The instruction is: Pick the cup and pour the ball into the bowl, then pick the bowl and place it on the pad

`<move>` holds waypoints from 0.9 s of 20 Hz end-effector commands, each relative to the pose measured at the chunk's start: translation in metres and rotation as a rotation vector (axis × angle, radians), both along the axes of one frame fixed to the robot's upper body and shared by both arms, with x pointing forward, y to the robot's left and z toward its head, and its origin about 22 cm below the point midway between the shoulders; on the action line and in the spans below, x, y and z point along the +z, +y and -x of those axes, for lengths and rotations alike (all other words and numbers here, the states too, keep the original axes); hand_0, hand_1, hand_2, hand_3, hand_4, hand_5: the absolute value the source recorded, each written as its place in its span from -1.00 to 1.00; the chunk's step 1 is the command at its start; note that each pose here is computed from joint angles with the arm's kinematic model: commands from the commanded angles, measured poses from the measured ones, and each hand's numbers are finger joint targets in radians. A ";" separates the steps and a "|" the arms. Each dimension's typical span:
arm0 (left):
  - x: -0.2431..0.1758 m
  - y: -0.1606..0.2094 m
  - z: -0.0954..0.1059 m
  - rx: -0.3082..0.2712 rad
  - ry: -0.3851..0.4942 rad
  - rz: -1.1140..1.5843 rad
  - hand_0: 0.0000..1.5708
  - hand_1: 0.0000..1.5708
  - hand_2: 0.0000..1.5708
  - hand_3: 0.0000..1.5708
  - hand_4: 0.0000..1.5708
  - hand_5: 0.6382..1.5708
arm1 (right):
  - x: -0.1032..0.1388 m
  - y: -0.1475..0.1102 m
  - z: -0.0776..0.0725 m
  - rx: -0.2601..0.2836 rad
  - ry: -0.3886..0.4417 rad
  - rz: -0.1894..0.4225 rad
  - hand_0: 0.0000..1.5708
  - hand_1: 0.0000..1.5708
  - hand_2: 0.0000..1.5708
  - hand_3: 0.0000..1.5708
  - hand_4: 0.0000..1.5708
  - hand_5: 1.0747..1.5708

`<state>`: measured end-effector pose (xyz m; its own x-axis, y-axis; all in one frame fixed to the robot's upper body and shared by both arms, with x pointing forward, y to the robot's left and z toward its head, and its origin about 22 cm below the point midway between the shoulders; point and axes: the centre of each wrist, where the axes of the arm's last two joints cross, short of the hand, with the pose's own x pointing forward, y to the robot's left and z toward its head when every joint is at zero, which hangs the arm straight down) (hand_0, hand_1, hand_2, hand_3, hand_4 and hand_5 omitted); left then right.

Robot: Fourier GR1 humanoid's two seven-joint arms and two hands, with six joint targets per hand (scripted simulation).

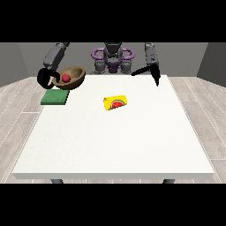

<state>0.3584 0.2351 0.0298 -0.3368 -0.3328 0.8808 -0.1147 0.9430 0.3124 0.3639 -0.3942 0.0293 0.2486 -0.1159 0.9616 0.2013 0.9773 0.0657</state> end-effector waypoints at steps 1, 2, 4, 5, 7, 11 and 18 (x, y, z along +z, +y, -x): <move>0.020 -0.009 -0.011 -0.005 -0.090 -0.005 -1.00 -1.00 -1.00 -1.00 -1.00 0.99 | 0.014 -0.030 0.007 -0.028 -0.089 -0.028 1.00 1.00 1.00 1.00 0.35 0.96; 0.017 -0.010 -0.006 -0.019 -0.098 -0.032 -1.00 -1.00 -1.00 -1.00 -1.00 0.99 | 0.021 -0.047 0.012 -0.040 -0.109 -0.044 1.00 1.00 1.00 1.00 0.33 0.96; 0.048 -0.054 -0.011 -0.043 -0.217 -0.019 -1.00 -1.00 -1.00 -1.00 -1.00 0.99 | 0.053 -0.070 0.010 -0.066 -0.197 -0.025 1.00 1.00 1.00 0.74 0.31 0.97; 0.047 -0.045 -0.008 -0.050 -0.187 -0.029 -1.00 -1.00 -1.00 -1.00 -1.00 0.99 | 0.031 -0.073 0.022 -0.075 -0.176 -0.011 1.00 1.00 1.00 0.79 0.32 0.96; 0.061 -0.048 -0.004 -0.065 -0.248 -0.017 -1.00 -1.00 -1.00 -1.00 -1.00 0.99 | 0.042 -0.098 0.035 -0.096 -0.226 -0.001 1.00 1.00 1.00 0.71 0.28 0.98; 0.078 -0.043 0.002 -0.057 -0.316 -0.044 -1.00 -1.00 -1.00 -1.00 -1.00 0.98 | 0.042 -0.105 0.040 -0.113 -0.289 0.080 1.00 1.00 1.00 -1.00 0.31 0.98; 0.108 -0.052 0.018 -0.030 -0.357 -0.039 -1.00 -1.00 -1.00 -1.00 -1.00 0.99 | 0.074 -0.124 0.040 -0.102 -0.291 0.139 1.00 1.00 1.00 -0.56 0.31 1.00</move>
